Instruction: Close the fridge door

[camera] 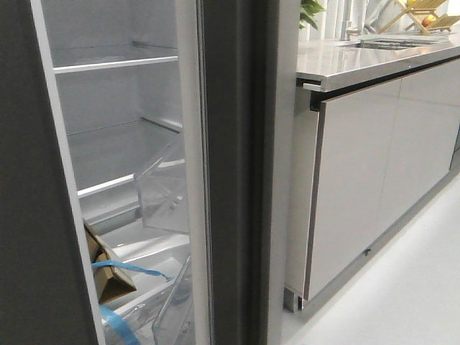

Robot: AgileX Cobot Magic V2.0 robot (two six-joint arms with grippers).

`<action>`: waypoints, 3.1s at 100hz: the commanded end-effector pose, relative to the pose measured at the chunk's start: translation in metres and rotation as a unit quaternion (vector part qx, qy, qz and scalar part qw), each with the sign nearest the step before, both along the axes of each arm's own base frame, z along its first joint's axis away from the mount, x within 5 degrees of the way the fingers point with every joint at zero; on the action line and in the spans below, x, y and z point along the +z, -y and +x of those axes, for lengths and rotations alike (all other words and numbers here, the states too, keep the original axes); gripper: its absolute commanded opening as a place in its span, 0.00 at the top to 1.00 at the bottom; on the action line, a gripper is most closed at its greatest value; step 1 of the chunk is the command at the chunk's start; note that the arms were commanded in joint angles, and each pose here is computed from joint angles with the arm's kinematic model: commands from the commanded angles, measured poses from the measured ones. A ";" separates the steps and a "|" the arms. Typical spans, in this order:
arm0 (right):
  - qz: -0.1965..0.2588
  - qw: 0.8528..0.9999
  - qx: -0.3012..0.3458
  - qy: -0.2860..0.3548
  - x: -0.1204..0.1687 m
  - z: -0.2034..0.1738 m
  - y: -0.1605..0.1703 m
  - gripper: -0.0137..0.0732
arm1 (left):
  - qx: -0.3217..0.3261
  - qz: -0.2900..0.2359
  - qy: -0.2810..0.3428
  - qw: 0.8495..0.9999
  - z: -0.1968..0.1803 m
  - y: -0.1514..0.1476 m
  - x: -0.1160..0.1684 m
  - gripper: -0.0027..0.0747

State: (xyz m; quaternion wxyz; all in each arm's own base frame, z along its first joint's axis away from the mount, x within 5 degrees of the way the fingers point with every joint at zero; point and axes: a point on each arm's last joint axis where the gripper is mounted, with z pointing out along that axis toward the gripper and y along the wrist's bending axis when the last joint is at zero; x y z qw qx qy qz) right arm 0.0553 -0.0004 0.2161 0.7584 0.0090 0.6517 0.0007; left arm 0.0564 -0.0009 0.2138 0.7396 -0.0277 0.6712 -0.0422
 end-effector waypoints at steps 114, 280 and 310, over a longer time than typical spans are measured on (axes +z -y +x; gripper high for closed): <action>-0.009 0.999 0.002 0.037 0.003 -0.002 -0.001 0.93 | -0.004 -0.003 0.015 1.000 0.002 0.000 -0.004 0.99; -0.008 0.999 0.001 0.034 0.075 0.017 0.000 0.93 | -0.004 -0.003 0.015 1.000 0.002 0.000 -0.004 0.99; -0.001 0.998 0.003 0.059 0.146 0.042 0.000 0.93 | -0.004 -0.003 0.015 1.000 0.002 0.000 -0.004 0.99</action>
